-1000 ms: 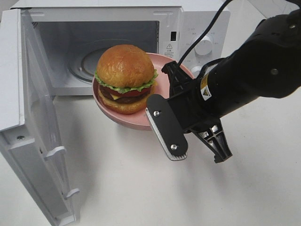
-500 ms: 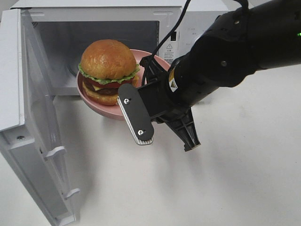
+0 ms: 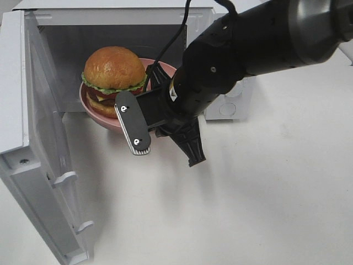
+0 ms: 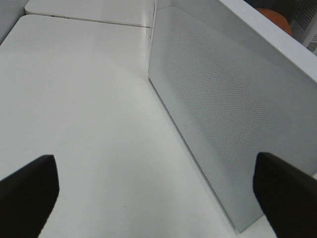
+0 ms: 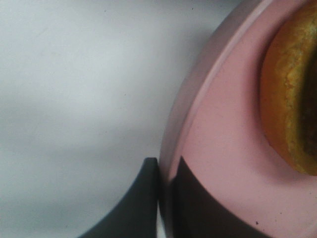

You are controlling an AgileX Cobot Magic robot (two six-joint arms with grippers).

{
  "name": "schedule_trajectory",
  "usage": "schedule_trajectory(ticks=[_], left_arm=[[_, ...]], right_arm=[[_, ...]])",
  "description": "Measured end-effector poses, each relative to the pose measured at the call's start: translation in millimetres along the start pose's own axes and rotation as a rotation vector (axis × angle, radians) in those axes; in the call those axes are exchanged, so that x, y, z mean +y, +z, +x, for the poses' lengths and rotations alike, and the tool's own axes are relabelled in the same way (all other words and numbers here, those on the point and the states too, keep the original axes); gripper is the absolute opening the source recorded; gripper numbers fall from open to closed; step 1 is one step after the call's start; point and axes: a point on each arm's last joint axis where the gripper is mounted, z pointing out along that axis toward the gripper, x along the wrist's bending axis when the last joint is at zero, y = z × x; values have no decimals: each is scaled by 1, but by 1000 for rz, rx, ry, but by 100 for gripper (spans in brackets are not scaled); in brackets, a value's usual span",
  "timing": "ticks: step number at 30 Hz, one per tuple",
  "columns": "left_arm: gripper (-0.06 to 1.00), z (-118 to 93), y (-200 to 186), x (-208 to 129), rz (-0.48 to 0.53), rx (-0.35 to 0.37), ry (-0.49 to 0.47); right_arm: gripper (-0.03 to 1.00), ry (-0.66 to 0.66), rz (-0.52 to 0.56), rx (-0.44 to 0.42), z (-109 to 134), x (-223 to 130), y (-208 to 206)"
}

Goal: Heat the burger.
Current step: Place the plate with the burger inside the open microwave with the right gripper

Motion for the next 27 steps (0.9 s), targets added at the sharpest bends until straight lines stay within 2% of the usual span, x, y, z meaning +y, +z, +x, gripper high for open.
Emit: schedule_trajectory(ticks=[3, 20, 27], left_arm=[[99, 0, 0, 0, 0, 0, 0], [99, 0, 0, 0, 0, 0, 0], [99, 0, 0, 0, 0, 0, 0]], right_arm=[[4, 55, 1, -6, -10, 3, 9], [4, 115, 57, 15, -44, 10, 39], [4, 134, 70, -17, -65, 13, 43]])
